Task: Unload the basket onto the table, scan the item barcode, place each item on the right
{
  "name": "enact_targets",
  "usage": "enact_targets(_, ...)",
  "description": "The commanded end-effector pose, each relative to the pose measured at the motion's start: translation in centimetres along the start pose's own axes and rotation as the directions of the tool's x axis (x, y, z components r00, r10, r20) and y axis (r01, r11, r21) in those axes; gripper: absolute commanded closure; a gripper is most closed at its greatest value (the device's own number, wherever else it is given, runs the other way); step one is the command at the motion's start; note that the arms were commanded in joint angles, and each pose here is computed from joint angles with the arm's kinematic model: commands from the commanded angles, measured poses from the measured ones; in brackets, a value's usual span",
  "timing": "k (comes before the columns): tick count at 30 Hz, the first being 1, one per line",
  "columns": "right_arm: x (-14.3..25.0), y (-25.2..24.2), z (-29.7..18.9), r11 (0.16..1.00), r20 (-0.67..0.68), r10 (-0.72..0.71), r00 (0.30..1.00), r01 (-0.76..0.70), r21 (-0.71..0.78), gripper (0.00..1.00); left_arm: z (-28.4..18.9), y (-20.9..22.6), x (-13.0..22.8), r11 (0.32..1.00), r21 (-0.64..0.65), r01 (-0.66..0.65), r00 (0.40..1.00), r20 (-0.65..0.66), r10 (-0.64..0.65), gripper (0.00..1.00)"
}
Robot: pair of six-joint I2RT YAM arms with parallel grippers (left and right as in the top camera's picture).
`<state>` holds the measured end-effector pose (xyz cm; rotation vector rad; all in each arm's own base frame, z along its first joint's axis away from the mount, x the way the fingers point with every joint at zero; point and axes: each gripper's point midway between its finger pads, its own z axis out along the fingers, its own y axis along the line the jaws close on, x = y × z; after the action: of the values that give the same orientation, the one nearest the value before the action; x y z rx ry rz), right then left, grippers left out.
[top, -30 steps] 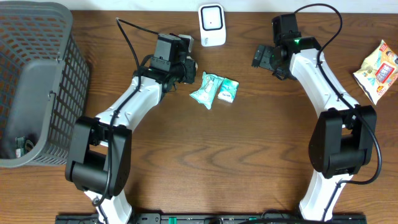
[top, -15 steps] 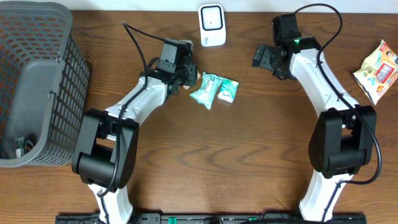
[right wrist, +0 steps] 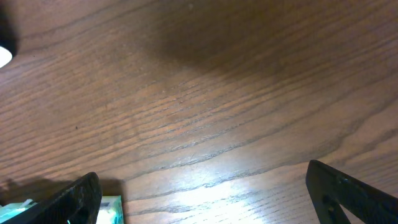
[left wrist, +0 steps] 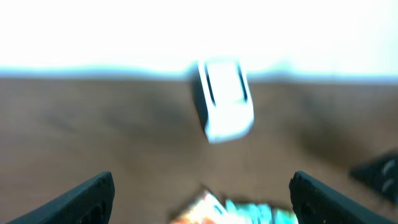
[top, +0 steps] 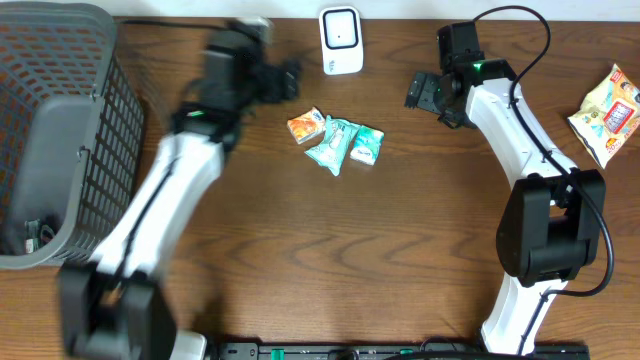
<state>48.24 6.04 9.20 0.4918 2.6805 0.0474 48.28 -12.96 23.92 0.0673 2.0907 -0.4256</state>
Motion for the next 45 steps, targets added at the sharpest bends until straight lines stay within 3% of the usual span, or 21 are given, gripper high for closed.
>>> enact_targets(1, 0.6, 0.1, 0.4, 1.0, -0.013, -0.02, 1.0, 0.02, 0.009, 0.01, -6.2, 3.1, -6.2, 0.997, -0.076, -0.021, 0.984, 0.175, 0.034, 0.1)
enact_targets(7, 0.6, 0.1, 0.4, 1.0, -0.013, -0.02, 1.0, 0.02, 0.009, 0.01, -13.1, 10.7, -9.2, 0.968, -0.246, 0.057, 0.961, 0.276, 0.014, 0.06)
enact_targets(11, 0.6, 0.1, 0.4, 1.0, -0.013, -0.02, 1.0, 0.02, 0.009, 0.01, -16.1, 17.6, -7.7, 0.91, -0.383, 0.16, 0.964, 0.257, -0.061, 0.04)
enact_targets(16, 0.6, 0.1, 0.4, 1.0, -0.013, -0.02, 1.0, 0.021, 0.009, 0.01, -18.4, 22.8, -4.9, 0.84, -0.483, 0.246, 0.963, 0.219, -0.157, 0.02)
enact_targets(33, 0.6, 0.1, 0.4, 1.0, -0.013, -0.02, 1.0, 0.02, 0.009, 0.01, -23.4, 29.8, -1.7, 0.69, -0.597, 0.409, 0.912, 0.28, -0.299, 0.01)
enact_targets(40, 0.6, 0.2, 0.4, 1.0, -0.013, -0.021, 1.0, 0.021, 0.009, 0.01, -23.5, 31.8, 0.8, 0.7, -0.673, 0.24, 0.968, 0.111, -0.225, 0.02)
enact_targets(45, 0.6, 0.2, 0.4, 1.0, -0.013, -0.021, 1.0, 0.021, 0.009, 0.01, -24.9, 34.0, 3.2, 0.58, -0.787, 0.21, 0.961, 0.057, -0.271, 0.02)
